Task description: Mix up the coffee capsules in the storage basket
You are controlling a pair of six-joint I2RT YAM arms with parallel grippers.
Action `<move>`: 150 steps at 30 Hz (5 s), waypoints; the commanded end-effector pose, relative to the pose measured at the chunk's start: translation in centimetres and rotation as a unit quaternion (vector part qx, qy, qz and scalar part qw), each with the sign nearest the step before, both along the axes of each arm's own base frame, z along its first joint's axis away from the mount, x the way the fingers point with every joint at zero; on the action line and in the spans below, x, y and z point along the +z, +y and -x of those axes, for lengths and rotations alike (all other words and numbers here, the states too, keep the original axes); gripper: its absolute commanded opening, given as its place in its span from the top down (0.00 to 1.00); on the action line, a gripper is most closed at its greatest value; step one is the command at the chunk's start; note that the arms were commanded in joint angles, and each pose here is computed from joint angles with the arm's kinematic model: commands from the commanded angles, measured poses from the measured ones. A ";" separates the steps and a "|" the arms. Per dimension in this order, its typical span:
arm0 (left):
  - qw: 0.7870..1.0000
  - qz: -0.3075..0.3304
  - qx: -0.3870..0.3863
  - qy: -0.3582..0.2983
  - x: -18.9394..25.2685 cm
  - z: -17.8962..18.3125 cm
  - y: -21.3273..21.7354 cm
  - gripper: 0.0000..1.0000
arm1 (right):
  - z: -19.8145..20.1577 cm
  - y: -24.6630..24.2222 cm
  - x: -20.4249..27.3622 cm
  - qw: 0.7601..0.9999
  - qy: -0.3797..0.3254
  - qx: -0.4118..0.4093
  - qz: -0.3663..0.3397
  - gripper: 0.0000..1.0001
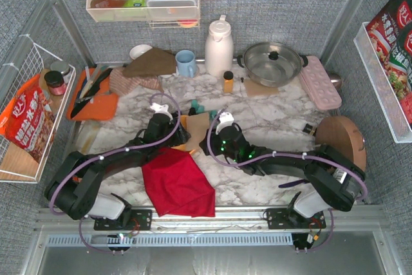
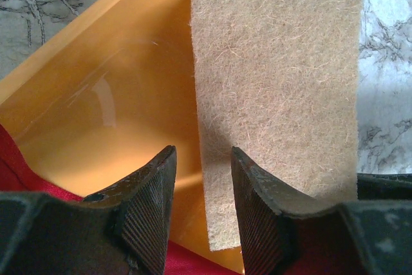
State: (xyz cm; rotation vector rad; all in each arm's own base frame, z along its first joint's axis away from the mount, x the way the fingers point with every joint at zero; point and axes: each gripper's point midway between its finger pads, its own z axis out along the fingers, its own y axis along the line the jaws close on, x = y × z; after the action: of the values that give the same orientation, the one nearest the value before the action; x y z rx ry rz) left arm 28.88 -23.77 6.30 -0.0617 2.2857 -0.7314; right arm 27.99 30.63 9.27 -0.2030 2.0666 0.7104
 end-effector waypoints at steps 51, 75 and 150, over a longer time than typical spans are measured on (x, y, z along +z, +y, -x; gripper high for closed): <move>0.942 -0.179 0.020 -0.283 18.2 1.7 10.3 0.01 | -6.6 -23.6 7.9 0.917 0.025 -0.384 0.100 1.00; 0.925 -0.206 0.063 -0.313 17.6 1.9 12.8 0.01 | -18.8 -31.5 -0.7 0.797 0.065 -0.523 -0.296 1.00; 0.961 -0.143 0.235 0.003 2.7 6.6 15.0 0.41 | -1.2 -15.8 4.0 0.974 0.110 -0.102 0.169 0.12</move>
State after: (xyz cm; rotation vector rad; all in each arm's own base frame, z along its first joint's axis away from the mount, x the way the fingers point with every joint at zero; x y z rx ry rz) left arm 21.75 -8.84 8.77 -0.4696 2.2587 -0.1661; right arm 29.03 14.52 13.26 -0.1047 2.3742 0.2411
